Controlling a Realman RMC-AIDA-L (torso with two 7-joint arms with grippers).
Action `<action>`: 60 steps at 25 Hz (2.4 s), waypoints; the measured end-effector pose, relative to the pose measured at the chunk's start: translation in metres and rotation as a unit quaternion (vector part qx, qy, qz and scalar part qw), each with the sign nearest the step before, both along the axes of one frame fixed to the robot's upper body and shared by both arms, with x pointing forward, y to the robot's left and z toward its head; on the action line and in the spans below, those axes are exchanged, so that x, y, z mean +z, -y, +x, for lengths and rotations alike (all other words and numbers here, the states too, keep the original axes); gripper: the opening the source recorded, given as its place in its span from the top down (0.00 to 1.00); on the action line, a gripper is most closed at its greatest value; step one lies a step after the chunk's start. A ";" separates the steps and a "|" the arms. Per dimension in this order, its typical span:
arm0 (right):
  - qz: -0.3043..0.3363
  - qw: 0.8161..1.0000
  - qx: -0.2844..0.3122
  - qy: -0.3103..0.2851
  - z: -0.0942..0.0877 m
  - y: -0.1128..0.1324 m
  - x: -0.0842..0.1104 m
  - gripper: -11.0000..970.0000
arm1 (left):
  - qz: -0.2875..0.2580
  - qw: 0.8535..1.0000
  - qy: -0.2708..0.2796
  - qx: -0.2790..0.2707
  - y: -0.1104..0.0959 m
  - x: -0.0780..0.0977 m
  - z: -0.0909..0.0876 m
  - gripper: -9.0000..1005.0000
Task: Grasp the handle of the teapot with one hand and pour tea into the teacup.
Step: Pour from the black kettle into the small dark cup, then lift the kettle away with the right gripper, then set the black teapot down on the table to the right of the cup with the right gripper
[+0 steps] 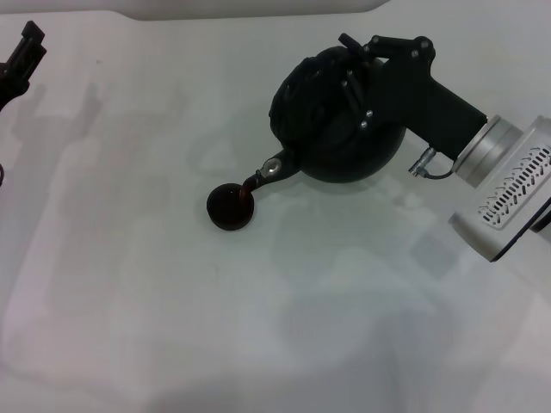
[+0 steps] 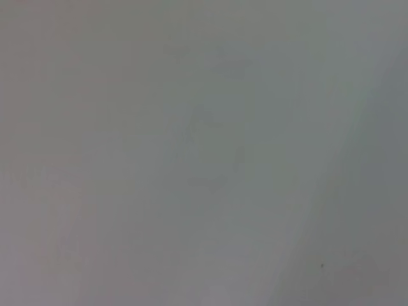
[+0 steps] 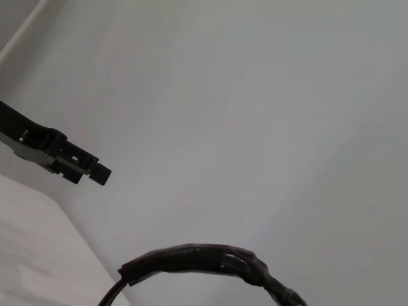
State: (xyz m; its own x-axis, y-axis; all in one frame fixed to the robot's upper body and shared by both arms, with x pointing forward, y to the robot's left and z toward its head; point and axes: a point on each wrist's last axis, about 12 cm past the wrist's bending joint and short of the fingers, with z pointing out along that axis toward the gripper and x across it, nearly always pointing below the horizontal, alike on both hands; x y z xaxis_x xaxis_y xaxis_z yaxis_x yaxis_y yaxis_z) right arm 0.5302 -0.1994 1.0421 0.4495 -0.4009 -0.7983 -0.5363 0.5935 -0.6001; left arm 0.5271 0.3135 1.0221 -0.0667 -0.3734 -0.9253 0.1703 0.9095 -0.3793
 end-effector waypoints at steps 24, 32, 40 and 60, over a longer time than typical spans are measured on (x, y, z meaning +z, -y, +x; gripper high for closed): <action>0.103 0.991 -0.014 -0.085 0.005 0.006 0.003 0.86 | 0.000 1.000 0.000 0.000 0.000 0.000 0.001 0.14; 0.211 0.964 -0.045 -0.155 0.009 0.024 0.005 0.86 | 0.000 1.000 0.000 -0.001 0.001 0.000 0.001 0.14; 0.268 0.947 -0.068 -0.164 -0.023 0.058 -0.006 0.86 | 0.001 1.000 0.001 -0.003 0.002 0.001 0.002 0.14; 0.274 0.922 -0.095 -0.258 -0.055 0.077 -0.035 0.86 | 0.003 1.000 0.000 -0.008 0.003 0.001 0.002 0.14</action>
